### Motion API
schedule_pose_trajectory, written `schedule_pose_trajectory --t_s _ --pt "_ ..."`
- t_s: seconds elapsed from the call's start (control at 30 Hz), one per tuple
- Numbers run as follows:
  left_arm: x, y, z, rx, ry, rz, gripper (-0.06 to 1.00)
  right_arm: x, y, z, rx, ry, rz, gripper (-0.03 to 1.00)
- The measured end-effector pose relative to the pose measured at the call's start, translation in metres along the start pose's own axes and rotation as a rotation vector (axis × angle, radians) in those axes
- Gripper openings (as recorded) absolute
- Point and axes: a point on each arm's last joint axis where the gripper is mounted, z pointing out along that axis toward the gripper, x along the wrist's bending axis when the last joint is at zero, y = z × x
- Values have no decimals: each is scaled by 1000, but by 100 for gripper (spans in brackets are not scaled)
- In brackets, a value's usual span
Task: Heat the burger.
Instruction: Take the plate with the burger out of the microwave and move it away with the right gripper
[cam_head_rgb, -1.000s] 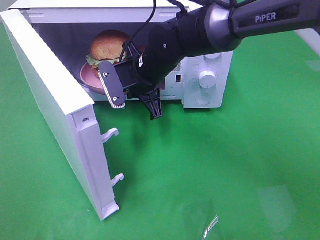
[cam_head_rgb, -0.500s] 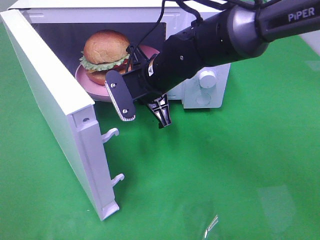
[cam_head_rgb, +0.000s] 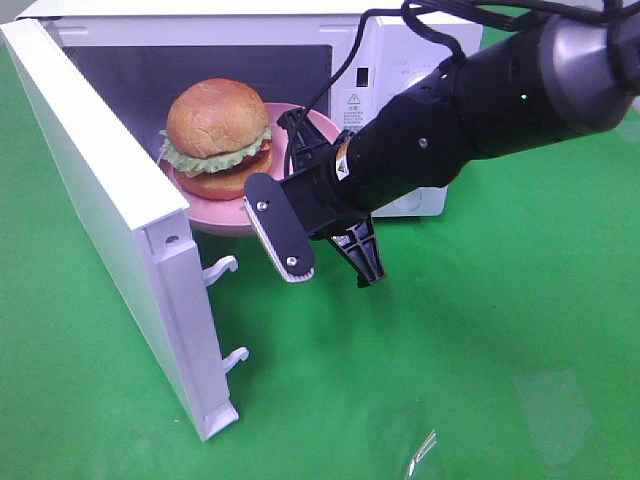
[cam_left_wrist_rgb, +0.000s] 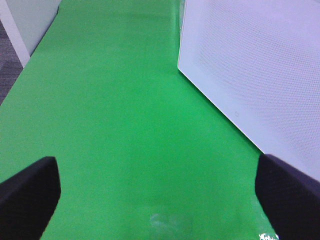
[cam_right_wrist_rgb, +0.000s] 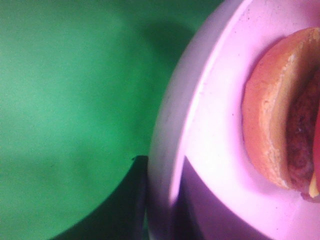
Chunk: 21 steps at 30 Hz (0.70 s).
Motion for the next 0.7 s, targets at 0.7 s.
schedule_pose_trajectory --t_s 0.7 --pt "0 0 0 0 0 0 98 38 -6 -72 4 13 39 13"
